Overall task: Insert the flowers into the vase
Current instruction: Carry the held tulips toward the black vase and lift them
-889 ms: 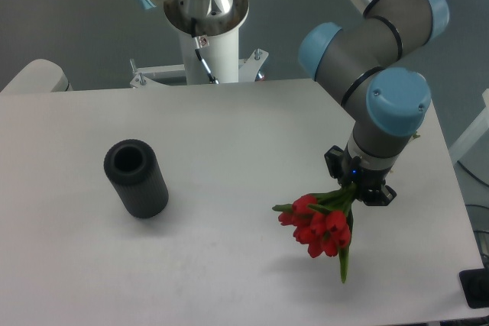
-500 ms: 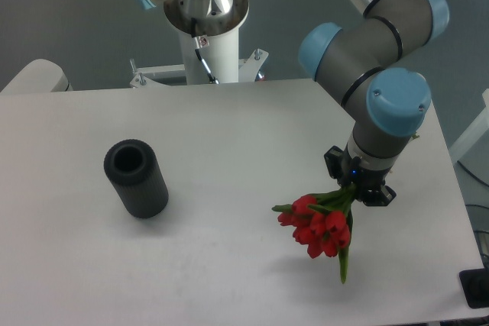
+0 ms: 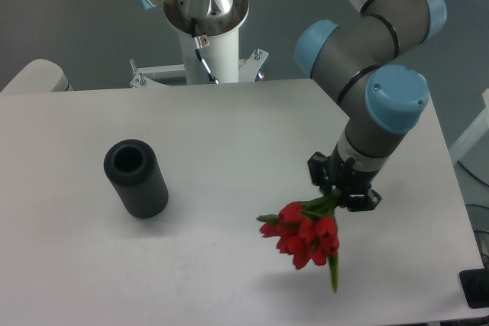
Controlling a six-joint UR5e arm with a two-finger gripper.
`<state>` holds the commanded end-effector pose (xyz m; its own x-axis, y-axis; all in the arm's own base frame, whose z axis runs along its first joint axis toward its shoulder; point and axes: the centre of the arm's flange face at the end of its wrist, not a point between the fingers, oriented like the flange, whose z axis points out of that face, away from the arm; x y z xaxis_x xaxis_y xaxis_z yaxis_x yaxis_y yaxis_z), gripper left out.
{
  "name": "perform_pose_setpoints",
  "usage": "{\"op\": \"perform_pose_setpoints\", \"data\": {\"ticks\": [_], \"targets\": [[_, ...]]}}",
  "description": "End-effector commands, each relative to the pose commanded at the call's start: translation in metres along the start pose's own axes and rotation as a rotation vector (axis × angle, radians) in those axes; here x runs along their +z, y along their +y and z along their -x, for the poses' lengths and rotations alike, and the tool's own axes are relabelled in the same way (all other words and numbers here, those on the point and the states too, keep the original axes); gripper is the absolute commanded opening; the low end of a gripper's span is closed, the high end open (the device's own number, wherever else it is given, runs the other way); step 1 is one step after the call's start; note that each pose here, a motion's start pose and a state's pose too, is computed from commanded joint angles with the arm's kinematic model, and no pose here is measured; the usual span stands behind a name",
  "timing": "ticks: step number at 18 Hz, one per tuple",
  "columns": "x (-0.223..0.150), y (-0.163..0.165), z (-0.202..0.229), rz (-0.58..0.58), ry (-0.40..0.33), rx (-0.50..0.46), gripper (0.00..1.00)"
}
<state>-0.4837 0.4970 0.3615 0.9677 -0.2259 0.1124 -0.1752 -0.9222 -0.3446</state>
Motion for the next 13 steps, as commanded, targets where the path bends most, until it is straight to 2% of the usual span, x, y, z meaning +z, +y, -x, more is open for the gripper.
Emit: {"op": "perform_pose_setpoints", "data": {"ticks": [5, 8, 13], "targets": [[0.001, -0.024, -0.042, -0.146, 0.066, 0.028, 0.00], [-0.006, -0.038, -0.061, -0.281, 0.126, -0.001, 0.00], [-0.016, -0.080, -0.094, -0.503, 0.255, -0.042, 0.00]]}}
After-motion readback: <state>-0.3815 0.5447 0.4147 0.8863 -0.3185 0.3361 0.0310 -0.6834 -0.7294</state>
